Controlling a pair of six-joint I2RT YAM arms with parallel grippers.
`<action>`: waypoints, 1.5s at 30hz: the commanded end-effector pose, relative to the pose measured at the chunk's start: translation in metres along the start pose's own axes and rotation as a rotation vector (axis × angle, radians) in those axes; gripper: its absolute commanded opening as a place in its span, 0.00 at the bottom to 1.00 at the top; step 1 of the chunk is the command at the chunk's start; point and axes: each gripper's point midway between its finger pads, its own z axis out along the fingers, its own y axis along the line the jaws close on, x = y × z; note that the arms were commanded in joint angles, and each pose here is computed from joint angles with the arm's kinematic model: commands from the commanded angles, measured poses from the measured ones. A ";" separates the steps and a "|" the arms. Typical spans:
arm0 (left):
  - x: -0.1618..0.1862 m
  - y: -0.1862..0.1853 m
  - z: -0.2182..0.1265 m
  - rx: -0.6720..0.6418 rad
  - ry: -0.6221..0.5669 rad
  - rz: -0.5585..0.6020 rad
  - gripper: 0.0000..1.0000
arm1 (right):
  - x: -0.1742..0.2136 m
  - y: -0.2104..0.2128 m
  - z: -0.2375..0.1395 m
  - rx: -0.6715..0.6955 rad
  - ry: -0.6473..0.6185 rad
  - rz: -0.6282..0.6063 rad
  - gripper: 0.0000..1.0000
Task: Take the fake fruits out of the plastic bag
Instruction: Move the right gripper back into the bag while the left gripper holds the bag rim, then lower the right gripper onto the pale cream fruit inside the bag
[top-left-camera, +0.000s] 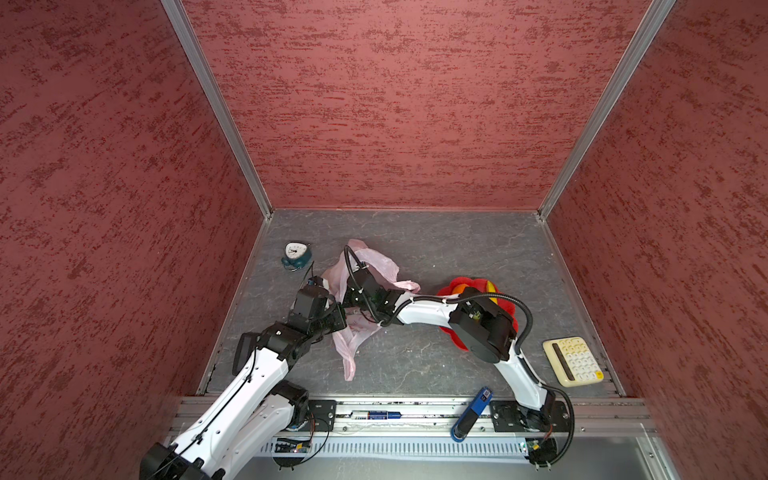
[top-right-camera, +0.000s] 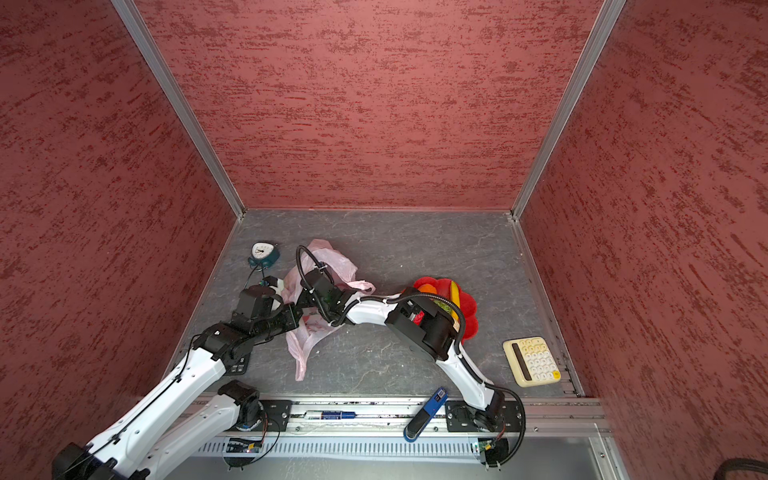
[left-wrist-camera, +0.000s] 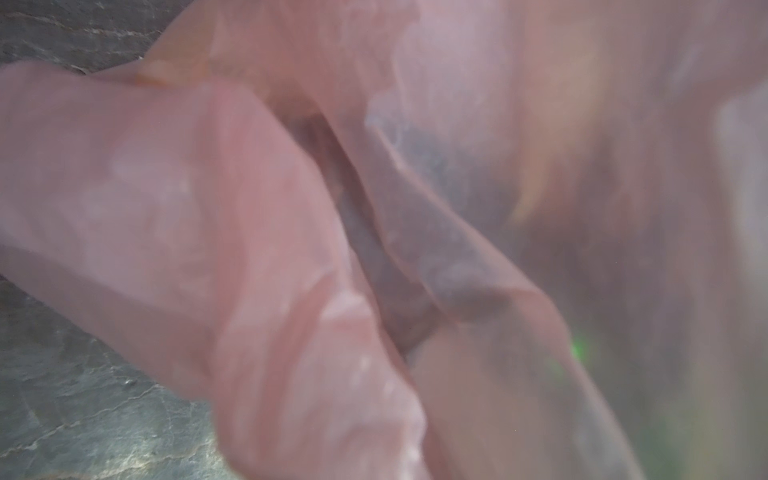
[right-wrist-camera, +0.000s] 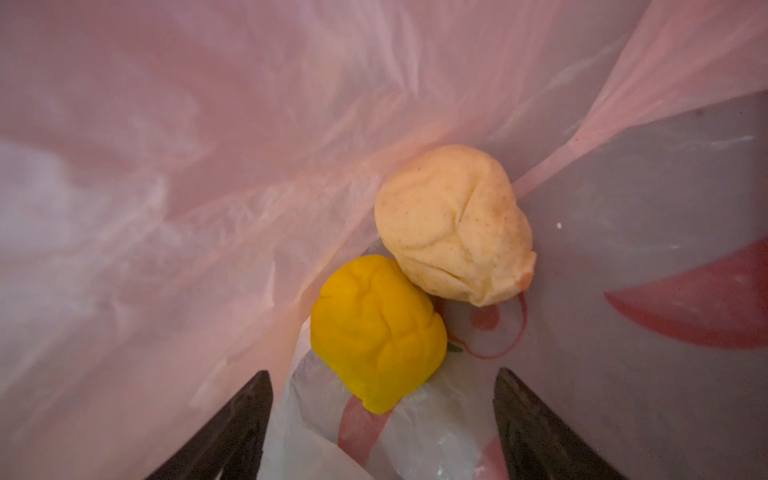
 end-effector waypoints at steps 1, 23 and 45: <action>-0.023 -0.023 -0.006 0.070 -0.062 0.040 0.10 | -0.009 0.004 0.001 0.007 -0.039 0.010 0.84; -0.091 -0.083 -0.041 0.150 -0.027 0.264 0.10 | -0.038 -0.014 -0.042 0.059 -0.155 0.047 0.83; 0.005 -0.030 -0.049 0.103 0.161 0.006 0.10 | -0.031 -0.023 -0.017 0.144 -0.104 -0.038 0.89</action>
